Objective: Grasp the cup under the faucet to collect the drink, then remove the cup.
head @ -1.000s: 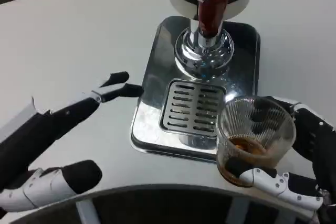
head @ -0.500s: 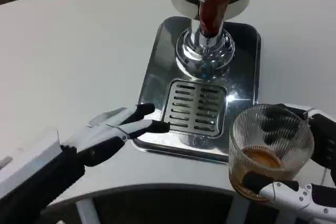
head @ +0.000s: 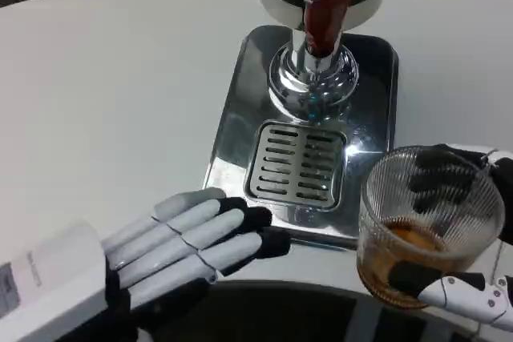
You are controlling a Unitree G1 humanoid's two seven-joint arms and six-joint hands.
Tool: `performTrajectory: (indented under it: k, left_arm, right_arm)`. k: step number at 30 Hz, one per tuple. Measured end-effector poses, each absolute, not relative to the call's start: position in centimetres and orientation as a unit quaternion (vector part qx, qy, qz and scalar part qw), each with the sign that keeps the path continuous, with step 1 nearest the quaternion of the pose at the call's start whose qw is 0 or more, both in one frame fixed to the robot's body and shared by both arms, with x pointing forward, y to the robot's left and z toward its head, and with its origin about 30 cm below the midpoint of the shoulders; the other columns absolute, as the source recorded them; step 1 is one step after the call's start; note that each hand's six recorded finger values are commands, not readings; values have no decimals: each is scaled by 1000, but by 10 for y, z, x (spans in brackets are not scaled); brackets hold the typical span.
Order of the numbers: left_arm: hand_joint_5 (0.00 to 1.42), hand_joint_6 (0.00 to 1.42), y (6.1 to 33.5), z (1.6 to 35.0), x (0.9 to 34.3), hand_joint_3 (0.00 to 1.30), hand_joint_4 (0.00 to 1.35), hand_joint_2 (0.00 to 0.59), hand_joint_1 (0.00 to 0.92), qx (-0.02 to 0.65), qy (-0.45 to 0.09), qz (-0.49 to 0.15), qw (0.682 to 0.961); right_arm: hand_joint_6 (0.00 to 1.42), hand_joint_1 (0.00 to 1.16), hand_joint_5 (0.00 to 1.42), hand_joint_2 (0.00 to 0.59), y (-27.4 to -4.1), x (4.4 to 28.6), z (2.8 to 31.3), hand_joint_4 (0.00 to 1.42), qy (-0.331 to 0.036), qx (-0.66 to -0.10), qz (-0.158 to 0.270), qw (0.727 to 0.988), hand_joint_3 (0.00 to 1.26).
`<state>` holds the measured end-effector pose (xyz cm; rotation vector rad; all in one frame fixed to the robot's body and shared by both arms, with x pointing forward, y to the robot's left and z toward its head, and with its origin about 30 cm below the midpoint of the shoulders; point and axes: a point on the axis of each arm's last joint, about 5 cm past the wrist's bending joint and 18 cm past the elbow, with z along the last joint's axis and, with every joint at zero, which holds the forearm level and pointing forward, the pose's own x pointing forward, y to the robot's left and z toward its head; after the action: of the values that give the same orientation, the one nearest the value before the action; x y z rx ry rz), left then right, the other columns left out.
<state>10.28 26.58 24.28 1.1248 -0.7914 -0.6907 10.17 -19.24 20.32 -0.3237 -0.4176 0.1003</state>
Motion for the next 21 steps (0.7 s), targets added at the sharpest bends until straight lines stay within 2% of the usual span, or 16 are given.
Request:
performTrajectory:
  k: [4, 21]
  left_arm:
    - [0, 0, 271, 245, 101, 72, 0, 63, 0, 523, -361, -328, 699]
    - [0, 0, 280, 246, 96, 62, 0, 66, 0, 538, -355, -336, 687]
  right_arm:
    - [665, 956, 793, 180, -191, 99, 207, 728, -204, -155, 59, 965, 654]
    - [665, 945, 793, 175, -186, 95, 215, 729, -208, -141, 74, 965, 654]
